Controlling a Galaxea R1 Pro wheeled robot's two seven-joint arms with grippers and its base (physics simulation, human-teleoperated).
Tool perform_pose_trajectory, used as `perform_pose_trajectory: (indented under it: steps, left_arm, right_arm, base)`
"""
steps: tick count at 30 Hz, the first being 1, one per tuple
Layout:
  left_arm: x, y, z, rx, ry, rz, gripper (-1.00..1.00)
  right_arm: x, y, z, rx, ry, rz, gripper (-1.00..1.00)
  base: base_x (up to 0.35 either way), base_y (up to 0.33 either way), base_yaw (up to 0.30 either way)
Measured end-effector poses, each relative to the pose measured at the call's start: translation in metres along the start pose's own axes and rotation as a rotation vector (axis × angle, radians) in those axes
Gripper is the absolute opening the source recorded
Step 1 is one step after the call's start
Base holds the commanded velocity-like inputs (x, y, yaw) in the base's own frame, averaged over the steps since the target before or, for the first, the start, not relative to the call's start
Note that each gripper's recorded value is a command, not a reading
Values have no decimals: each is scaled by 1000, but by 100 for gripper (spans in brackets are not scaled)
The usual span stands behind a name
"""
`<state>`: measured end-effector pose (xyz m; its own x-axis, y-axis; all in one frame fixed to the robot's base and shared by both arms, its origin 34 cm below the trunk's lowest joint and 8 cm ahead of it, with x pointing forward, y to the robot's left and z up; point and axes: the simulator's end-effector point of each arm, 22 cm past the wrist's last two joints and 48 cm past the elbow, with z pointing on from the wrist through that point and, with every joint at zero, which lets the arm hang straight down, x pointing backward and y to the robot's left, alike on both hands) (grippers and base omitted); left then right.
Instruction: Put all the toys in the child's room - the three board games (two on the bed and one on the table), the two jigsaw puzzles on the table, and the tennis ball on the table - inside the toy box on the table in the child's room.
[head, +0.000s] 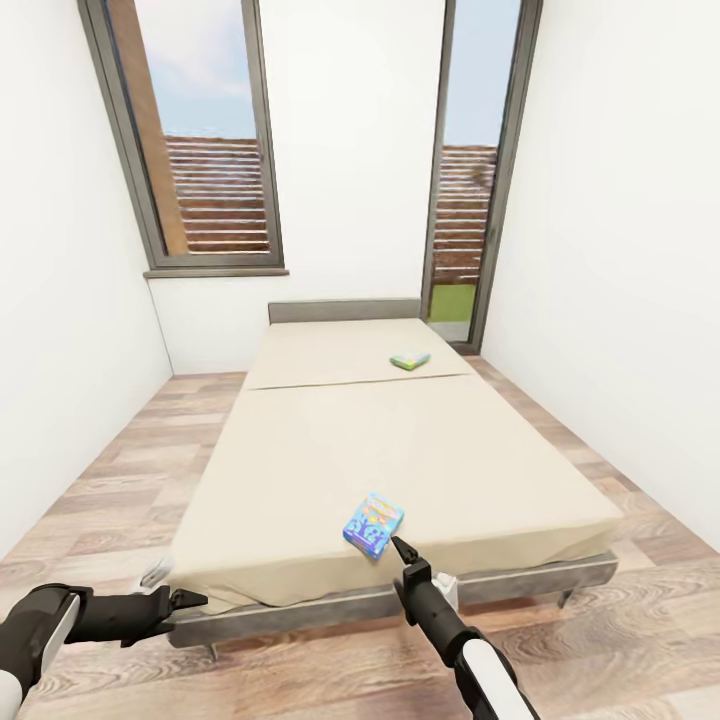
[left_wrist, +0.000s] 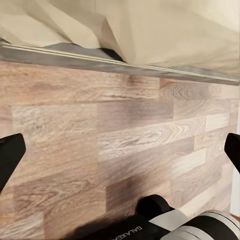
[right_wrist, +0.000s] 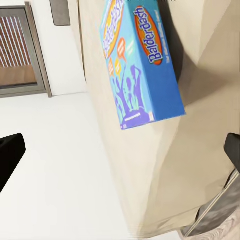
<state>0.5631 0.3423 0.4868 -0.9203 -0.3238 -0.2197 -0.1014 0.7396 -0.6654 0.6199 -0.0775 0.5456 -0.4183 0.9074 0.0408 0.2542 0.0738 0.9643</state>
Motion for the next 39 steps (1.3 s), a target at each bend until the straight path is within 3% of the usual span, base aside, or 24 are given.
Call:
perform_pose_trajectory:
  steps: [15,31,39]
  left_arm:
    - [1,-1,0,6,2,-9,100]
    - [16,23,22,6,2,-9,100]
    - [16,23,22,7,2,-9,100]
  right_arm:
    - [0,-1,0,2,0,1,100]
    - [2,-39,2,7,0,2,100]
    - [3,-39,2,7,1,2,100]
  base:
    - [26,9,0]
    - [0,0,0]
    - [0,0,0]
